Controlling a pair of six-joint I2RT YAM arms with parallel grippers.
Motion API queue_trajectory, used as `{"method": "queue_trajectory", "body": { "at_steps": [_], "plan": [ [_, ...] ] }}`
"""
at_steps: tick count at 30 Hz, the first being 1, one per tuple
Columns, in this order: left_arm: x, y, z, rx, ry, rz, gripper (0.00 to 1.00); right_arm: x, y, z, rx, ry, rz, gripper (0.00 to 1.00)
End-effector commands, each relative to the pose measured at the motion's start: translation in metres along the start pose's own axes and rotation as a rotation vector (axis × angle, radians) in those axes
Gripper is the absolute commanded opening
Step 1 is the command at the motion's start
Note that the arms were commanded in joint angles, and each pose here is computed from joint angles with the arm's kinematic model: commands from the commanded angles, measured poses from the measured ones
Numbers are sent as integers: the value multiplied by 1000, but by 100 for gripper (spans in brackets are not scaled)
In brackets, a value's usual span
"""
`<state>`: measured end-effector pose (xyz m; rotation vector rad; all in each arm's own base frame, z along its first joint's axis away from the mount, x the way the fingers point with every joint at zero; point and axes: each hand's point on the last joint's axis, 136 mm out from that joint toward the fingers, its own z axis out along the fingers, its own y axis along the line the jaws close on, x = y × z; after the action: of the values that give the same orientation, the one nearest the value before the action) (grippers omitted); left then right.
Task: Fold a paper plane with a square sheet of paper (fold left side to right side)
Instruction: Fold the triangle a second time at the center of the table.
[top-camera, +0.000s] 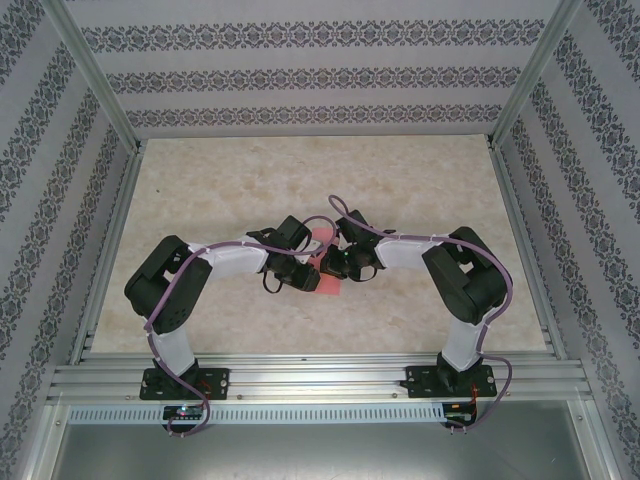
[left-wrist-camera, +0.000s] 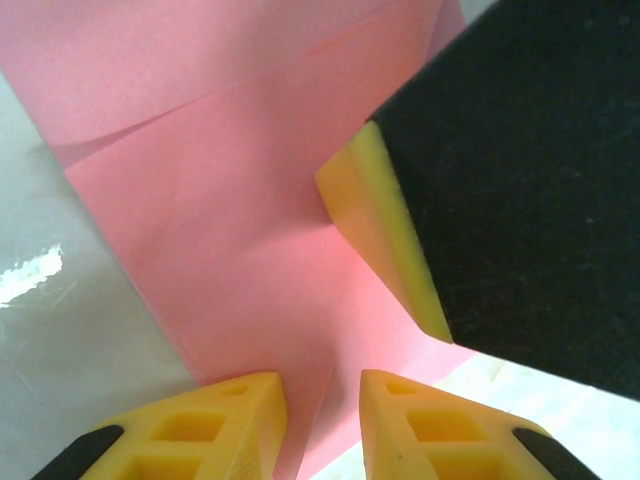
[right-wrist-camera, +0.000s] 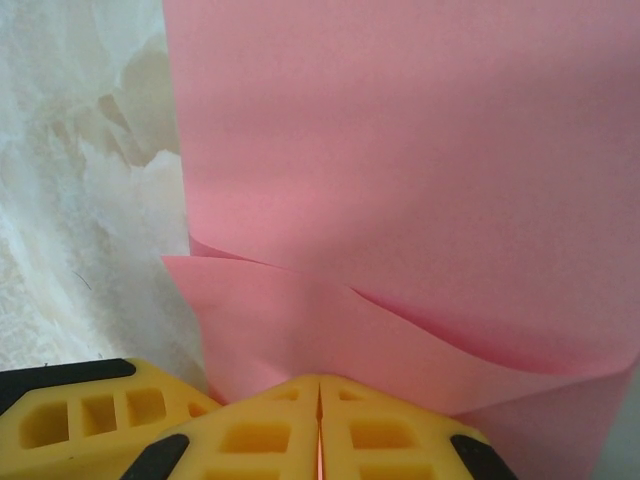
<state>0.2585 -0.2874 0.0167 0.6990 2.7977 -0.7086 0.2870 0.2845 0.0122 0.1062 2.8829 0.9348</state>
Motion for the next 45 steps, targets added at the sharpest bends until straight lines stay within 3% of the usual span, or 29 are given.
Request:
{"method": "queue_trajectory", "body": {
  "at_steps": [1,27,36,45],
  "plan": [
    [37,27,27,-99,101,-5,30,-8,-25,-3,89,-28,5,9],
    [43,31,32,-110,99,-35,30,-49,-63,-40,113,-102,42,10],
    [36,25,30,-102,77,-27,30,-60,-38,-73,84,-157,-1,10],
    [30,21,28,-103,65,-19,30,-32,-11,-40,-13,-81,6,10]
  ]
}}
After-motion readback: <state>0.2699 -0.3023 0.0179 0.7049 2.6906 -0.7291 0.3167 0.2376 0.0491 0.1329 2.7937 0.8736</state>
